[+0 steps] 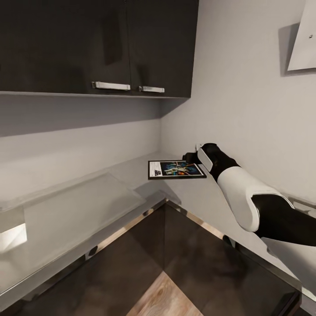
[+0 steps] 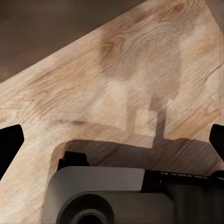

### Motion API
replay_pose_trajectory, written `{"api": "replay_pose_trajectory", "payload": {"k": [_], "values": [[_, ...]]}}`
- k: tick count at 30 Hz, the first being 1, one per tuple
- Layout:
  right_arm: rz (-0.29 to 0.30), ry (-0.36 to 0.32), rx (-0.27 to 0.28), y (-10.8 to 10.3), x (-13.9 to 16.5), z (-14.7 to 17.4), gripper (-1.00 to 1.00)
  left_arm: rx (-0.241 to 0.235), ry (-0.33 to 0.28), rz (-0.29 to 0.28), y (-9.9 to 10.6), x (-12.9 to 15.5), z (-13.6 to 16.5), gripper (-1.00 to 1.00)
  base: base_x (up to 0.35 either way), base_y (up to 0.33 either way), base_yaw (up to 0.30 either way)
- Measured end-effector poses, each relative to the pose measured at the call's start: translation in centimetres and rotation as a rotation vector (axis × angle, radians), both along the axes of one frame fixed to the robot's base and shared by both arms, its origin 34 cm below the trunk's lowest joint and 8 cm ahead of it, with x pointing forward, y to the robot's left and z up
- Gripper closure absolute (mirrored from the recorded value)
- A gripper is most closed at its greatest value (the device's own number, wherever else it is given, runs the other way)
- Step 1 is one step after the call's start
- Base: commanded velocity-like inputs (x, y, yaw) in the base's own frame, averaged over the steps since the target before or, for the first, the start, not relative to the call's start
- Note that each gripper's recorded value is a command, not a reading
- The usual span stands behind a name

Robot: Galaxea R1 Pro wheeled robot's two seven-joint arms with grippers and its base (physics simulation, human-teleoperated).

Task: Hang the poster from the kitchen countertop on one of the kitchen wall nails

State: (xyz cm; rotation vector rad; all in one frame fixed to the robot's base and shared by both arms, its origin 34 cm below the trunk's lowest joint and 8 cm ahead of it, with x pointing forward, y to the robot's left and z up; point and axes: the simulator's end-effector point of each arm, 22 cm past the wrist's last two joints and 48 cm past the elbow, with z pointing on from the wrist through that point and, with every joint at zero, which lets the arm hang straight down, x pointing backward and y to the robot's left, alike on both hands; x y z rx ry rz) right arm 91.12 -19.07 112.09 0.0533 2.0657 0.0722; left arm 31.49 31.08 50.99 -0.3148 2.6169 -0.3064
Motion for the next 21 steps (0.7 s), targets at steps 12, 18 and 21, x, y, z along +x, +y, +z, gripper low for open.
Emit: {"api": "replay_pose_trajectory", "payload": {"k": [12,18,21], "values": [[-0.001,-0.016,0.003,0.0,0.2,2.0,-1.0,0.0,-0.003,0.005,0.1,0.1,2.0,-1.0,0.0,0.0,0.0],[-0.002,-0.021,0.004,-0.1,0.2,2.9,-1.0,0.0,-0.006,0.009,0.2,0.2,2.9,-1.0,0.0,0.0,0.0],[-0.001,-0.02,0.005,0.0,0.2,3.2,-1.0,0.001,-0.008,0.01,0.2,0.2,3.3,-1.0,0.0,0.0,0.0]]}}
